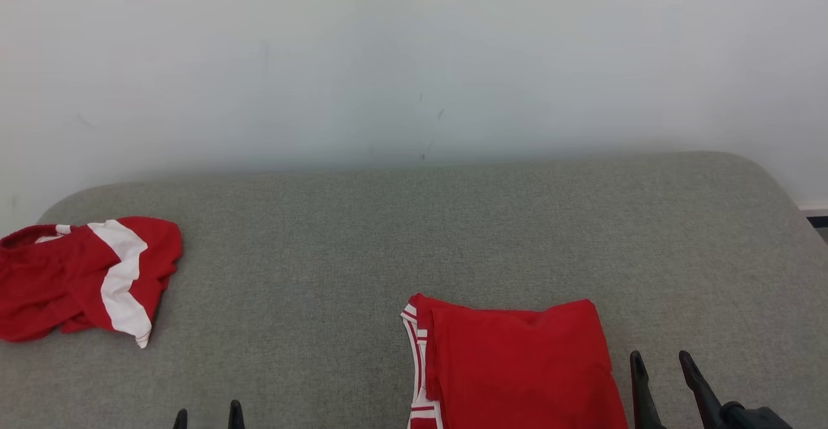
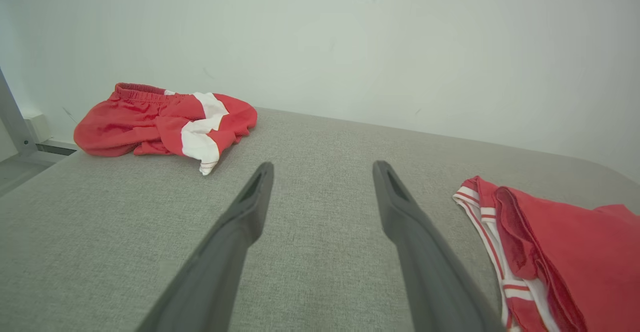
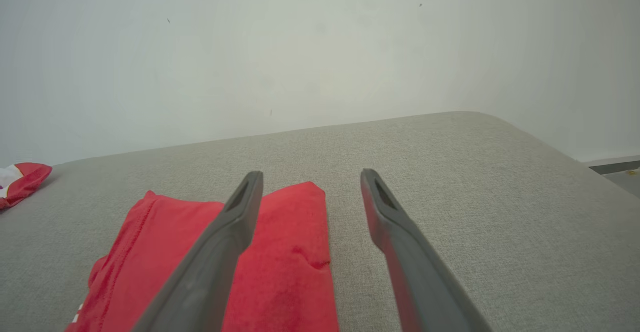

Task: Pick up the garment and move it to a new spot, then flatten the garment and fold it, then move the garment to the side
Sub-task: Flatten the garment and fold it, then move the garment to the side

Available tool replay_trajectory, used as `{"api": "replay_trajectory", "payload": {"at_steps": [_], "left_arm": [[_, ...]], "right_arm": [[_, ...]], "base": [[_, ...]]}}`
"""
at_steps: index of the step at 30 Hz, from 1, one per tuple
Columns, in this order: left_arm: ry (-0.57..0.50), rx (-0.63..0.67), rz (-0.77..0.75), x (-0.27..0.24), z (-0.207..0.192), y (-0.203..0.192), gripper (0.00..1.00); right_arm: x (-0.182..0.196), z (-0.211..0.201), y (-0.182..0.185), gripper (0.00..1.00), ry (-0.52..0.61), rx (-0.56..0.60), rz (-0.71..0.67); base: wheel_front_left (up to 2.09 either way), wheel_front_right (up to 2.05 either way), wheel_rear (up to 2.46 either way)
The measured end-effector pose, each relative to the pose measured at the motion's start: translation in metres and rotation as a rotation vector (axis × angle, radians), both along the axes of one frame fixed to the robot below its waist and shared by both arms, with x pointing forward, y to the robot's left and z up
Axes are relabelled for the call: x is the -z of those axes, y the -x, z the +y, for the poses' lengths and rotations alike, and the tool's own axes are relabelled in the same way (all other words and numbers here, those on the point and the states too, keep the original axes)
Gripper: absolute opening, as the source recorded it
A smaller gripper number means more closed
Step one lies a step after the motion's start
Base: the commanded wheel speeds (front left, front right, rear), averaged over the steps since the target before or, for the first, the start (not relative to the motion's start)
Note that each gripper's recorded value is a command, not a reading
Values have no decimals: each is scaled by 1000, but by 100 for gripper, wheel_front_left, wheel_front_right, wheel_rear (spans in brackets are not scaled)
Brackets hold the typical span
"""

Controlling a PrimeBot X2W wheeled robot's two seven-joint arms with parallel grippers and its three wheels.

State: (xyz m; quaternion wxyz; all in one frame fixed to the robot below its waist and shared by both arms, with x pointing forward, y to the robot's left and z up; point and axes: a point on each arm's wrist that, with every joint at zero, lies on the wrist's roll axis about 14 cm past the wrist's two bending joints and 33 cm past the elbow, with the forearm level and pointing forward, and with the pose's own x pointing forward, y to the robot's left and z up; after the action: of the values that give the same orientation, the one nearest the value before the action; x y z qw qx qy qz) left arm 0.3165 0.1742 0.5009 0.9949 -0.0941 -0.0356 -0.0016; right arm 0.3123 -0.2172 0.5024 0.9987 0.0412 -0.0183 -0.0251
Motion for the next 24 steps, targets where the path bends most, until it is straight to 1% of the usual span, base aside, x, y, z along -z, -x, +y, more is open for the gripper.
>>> {"api": "replay_trajectory", "payload": {"at_steps": [8, 15, 24], "left_arm": [[-14, 36, 40, 14, -5, 0, 100], [-18, 29, 16, 7, -1, -10, 100], [-18, 40, 16, 7, -1, -12, 100]], "right_arm": [[5, 6, -3, 100, -9, -20, 29], [-2, 12, -11, 100, -3, -38, 3], [-5, 11, -13, 100, -3, -37, 0]], "base": [[0, 0, 0], [0, 0, 0], [0, 0, 0]]}}
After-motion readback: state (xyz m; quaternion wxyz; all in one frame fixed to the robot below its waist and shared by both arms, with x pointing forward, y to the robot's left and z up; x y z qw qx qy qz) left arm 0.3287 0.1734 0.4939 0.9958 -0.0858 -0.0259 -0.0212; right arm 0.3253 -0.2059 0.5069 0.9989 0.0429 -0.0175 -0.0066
